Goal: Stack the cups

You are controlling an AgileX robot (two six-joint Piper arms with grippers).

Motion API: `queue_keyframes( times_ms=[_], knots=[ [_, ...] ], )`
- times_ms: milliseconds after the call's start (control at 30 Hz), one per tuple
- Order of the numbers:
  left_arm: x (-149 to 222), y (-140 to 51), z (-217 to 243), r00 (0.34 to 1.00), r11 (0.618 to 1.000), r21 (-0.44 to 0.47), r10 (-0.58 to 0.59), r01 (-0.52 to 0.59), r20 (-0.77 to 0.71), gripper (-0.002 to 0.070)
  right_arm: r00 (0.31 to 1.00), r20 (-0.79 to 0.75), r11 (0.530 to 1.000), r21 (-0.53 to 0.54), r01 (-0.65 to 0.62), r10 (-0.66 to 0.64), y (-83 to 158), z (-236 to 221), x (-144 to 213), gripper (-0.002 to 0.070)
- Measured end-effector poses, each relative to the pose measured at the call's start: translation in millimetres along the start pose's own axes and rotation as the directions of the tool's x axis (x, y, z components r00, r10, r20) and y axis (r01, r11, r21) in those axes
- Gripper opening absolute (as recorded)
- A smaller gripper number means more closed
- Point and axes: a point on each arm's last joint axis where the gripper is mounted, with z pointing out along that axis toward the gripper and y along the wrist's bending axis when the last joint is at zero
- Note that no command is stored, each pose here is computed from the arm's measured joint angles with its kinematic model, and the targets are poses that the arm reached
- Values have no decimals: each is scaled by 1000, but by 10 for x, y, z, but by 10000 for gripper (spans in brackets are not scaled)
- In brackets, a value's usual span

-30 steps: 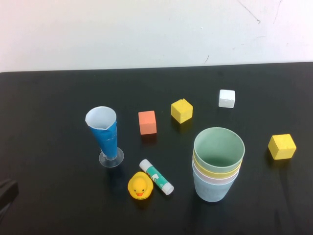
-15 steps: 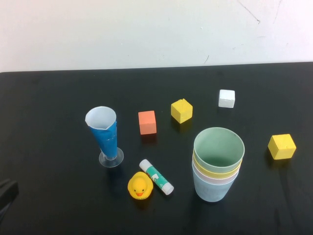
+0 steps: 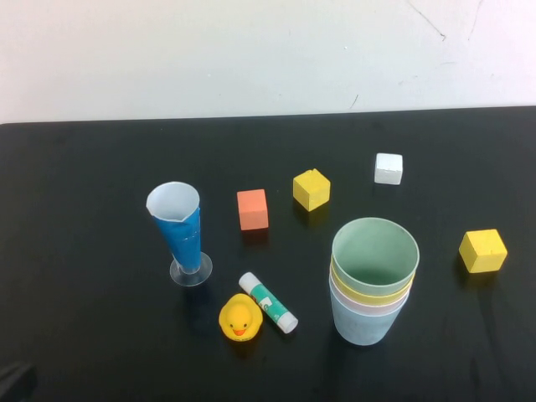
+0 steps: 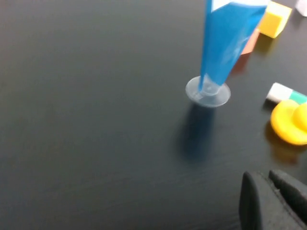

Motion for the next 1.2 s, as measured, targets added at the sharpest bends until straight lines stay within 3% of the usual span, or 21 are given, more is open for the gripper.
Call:
queue_keyframes(
  times_ms=[133, 267, 433, 533, 967, 1200],
  knots=[
    [117, 78, -131, 996, 999, -46, 8, -4, 91, -1, 1000, 0, 1000, 0, 0, 0, 0, 0, 0, -2],
    [205, 109, -261, 975, 988, -147, 71, -40, 209, -1, 1000, 0, 1000, 0, 0, 0, 0, 0, 0, -2],
    [335, 174, -187, 977, 958, -287, 82, -22, 199, -1, 1000, 1, 1000, 1, 0, 0, -1, 0, 0, -2],
    [440, 211, -117, 983, 948, -317, 43, 16, 180, -1, 1000, 1, 1000, 1, 0, 0, -1, 0, 0, -2],
    [732, 277, 95, 983, 954, -292, -12, 66, 184, -1, 1000, 1, 1000, 1, 0, 0, -1, 0, 0, -2],
    [739, 250, 104, 987, 967, -253, 35, 6, 160, -1, 1000, -1, 1000, 0, 0, 0, 0, 0, 1, -1]
  ],
)
